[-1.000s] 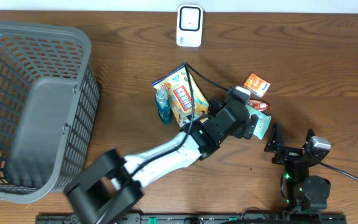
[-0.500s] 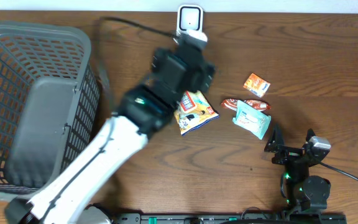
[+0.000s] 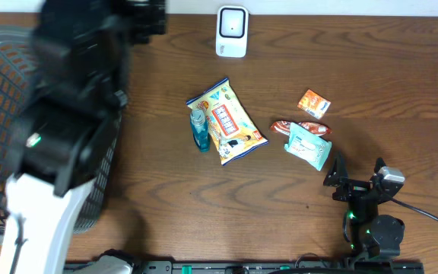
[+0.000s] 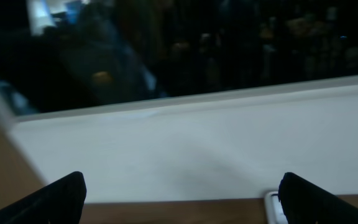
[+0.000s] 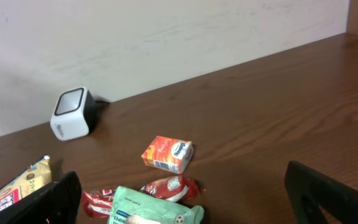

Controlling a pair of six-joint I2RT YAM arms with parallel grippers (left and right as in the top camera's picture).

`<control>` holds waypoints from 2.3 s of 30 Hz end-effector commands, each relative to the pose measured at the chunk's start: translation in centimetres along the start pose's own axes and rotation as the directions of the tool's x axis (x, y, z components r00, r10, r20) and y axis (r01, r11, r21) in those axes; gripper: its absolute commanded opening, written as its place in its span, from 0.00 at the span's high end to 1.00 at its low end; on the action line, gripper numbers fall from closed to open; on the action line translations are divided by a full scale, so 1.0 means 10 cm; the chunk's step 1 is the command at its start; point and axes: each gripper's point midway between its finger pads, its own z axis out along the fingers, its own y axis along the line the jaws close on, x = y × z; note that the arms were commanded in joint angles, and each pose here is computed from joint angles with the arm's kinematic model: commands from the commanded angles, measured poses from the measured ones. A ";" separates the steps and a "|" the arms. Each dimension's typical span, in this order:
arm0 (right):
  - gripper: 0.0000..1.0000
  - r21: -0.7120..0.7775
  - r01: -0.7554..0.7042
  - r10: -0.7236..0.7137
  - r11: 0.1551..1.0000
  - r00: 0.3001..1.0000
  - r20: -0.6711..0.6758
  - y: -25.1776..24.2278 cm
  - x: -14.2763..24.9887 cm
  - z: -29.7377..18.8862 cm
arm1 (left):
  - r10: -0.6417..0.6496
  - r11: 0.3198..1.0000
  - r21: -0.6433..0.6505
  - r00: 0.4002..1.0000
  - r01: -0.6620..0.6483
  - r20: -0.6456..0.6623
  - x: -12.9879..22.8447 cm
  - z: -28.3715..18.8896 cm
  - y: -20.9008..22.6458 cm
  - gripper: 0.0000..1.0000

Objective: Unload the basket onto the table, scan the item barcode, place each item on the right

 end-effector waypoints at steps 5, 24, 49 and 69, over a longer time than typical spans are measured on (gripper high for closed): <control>0.01 -0.007 0.013 -0.013 1.000 1.000 -0.001 0.02 0.01 0.00 | -0.005 0.999 -0.044 0.999 0.007 0.032 -0.10 -0.60 0.41 0.01; 0.01 -0.007 0.014 -0.014 1.000 1.000 -0.001 0.02 0.01 0.00 | -0.113 0.986 0.150 0.959 0.075 0.262 0.34 -1.42 0.36 0.02; 0.01 -0.406 -0.544 0.310 0.735 0.801 -0.512 1.04 0.49 -0.35 | -0.395 0.861 0.499 0.744 0.096 0.539 0.23 -3.34 0.48 0.02; 0.01 -0.481 -0.599 0.231 0.640 0.747 -0.623 1.26 0.57 -0.59 | -0.332 0.898 0.440 0.637 -0.012 0.696 0.37 -4.19 0.50 0.02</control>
